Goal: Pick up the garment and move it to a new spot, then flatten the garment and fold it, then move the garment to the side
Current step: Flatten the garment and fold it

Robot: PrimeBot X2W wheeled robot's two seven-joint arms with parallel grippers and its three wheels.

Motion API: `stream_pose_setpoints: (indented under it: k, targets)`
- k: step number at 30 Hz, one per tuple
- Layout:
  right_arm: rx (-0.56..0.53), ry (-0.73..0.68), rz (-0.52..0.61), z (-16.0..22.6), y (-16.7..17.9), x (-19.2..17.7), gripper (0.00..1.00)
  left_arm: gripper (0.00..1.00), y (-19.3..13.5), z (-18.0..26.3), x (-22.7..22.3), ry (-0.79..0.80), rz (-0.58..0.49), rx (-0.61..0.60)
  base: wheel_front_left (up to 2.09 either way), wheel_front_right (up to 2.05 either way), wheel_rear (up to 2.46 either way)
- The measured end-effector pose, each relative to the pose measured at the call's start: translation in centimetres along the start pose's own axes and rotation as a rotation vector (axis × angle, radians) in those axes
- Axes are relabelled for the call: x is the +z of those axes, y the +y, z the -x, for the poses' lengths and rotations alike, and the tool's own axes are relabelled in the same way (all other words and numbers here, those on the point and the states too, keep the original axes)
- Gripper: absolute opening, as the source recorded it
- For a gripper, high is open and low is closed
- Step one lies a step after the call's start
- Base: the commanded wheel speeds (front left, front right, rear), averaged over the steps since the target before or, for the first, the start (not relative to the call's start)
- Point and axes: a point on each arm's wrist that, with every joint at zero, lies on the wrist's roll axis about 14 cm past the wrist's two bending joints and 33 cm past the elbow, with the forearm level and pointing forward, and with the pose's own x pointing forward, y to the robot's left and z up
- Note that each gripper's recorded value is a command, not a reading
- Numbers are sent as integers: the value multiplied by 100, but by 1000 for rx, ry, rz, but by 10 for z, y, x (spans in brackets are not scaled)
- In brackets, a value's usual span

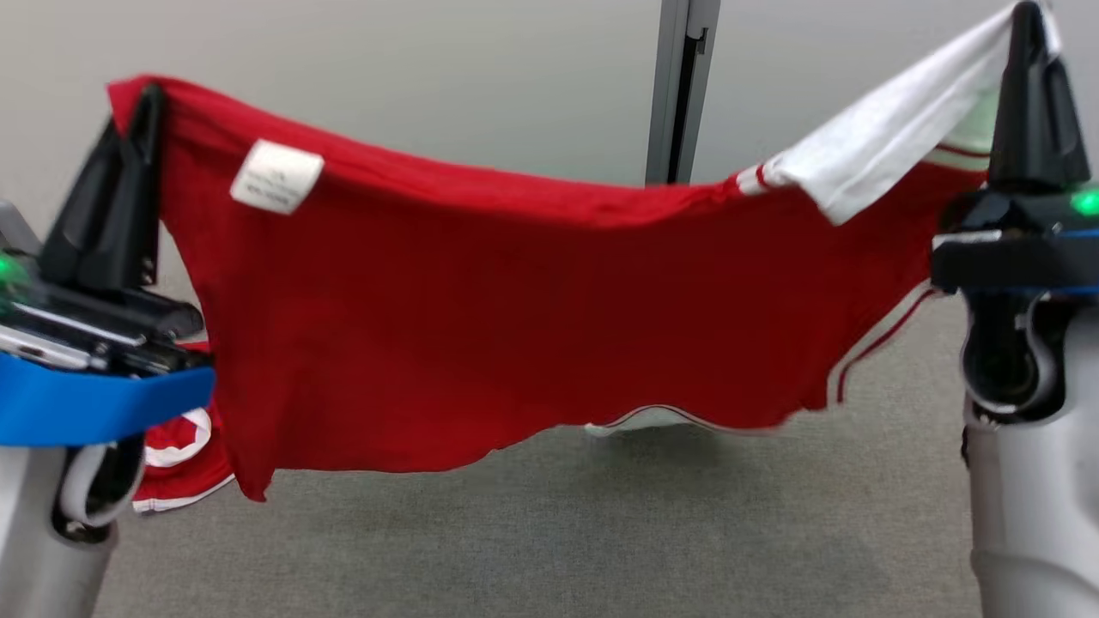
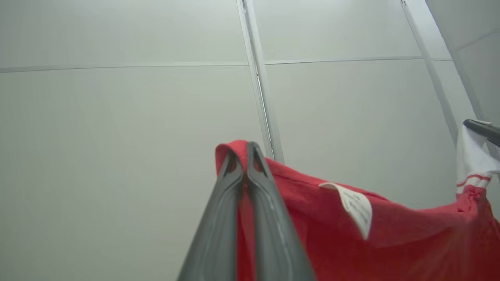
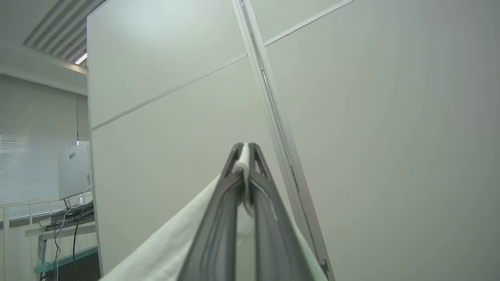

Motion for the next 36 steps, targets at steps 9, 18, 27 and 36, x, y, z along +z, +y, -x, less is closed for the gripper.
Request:
stream_pose_setpoints:
  k: [9, 18, 27, 36]
  targets:
    - [21, 54, 111, -41, -6, 6, 0, 0, 27, -35, -21, 38, 36, 28, 0, 0, 0]
    - [-43, 71, 261, -90, -49, -46, 0, 0, 27, -87, -121, 159, 183, 24, 0, 0, 0]
    - [-76, -55, 263, -140, -72, -52, 0, 0, 64, -135, -142, 70, 210, 126, 0, 0, 0]
    - [-218, 220, 137, -32, -124, -149, 0, 0, 44, -14, -267, 447, 362, 269, 0, 0, 0]
